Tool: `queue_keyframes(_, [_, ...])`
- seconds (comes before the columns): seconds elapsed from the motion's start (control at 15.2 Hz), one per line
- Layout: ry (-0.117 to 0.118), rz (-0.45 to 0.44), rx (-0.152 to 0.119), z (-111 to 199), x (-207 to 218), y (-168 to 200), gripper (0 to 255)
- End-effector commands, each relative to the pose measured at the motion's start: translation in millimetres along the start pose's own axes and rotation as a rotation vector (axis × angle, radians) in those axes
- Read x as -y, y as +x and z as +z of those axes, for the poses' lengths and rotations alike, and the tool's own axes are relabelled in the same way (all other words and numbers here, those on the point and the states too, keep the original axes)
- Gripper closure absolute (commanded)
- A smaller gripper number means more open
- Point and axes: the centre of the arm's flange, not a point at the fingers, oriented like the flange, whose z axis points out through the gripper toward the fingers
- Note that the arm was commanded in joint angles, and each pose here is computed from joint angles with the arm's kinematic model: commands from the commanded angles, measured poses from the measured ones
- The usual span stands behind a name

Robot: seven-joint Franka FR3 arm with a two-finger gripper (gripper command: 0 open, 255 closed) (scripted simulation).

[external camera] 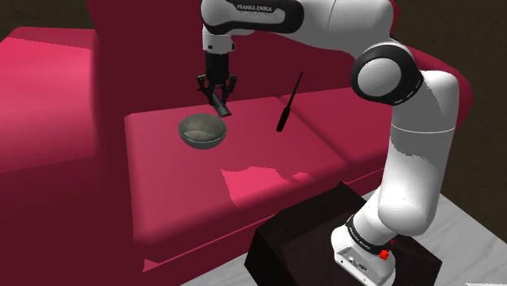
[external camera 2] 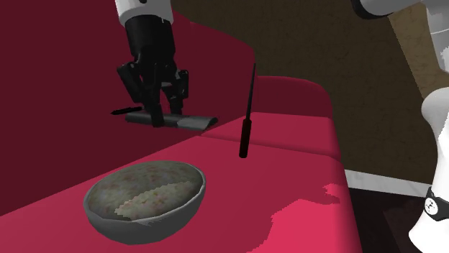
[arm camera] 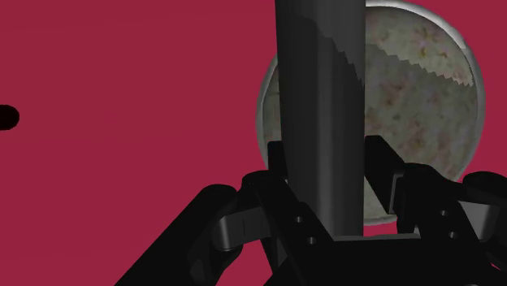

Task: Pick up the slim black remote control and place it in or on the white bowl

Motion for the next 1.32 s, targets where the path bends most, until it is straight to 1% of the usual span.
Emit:
queue_keyframes(0.0, [0.0, 0.001, 0.0, 6.0, 28.3, -9.7, 255])
queue_keyframes(0.07, [0.0, 0.001, 0.0, 10.4, 50.1, -17.4, 255])
queue_keyframes(0.79, [0.0, 0.001, 0.0, 66.1, 48.3, -5.1, 255])
queue_keyframes(1.25, [0.0, 0.001, 0.0, 66.1, 48.3, -5.0, 255])
